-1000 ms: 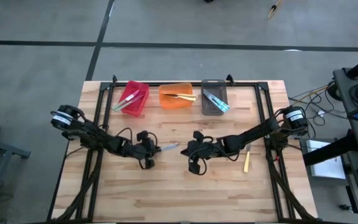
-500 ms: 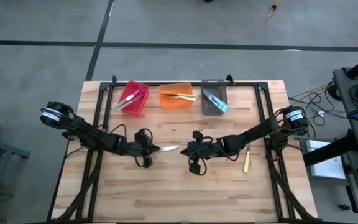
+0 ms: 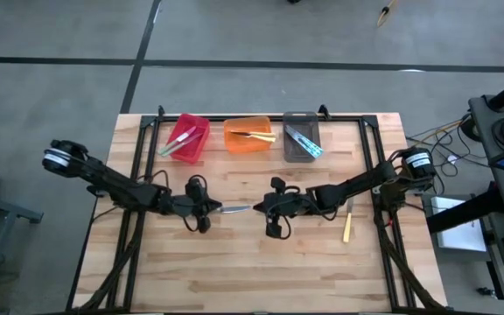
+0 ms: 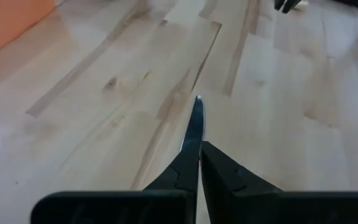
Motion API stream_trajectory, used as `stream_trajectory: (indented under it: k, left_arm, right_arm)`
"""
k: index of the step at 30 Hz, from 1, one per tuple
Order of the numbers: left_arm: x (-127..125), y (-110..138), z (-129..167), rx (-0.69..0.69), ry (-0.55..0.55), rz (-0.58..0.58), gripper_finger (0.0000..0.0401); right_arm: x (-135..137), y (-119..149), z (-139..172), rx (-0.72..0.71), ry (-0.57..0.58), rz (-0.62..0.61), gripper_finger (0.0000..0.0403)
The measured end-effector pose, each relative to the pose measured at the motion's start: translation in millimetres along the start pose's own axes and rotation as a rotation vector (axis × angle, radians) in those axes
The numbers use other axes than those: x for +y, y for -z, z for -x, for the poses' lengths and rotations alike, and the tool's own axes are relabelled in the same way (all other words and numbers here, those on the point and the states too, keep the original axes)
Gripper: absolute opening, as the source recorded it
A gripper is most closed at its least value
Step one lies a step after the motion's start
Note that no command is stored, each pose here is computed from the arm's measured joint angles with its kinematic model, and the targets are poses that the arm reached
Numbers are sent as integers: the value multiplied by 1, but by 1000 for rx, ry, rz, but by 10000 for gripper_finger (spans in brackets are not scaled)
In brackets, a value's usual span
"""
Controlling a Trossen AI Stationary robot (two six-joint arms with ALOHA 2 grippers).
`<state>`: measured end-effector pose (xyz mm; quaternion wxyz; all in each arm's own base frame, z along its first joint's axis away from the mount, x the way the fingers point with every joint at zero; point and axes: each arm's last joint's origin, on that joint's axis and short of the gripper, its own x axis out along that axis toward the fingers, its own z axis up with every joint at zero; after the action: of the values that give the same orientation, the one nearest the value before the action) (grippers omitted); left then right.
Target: Sort silverware by color (type)
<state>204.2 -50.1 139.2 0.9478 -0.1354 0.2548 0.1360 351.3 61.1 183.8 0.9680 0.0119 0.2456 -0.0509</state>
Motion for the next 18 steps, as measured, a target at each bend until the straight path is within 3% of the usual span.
stream_trajectory:
  k: [13,18]
  left_arm:
    - [6,10,2,124,-34,28,0]
    - [5,18,-1,214,25,-44,0]
  right_arm:
    - [-1,-1,0,0,-7,76,9]
    - [-2,1,0,13,-2,79,9]
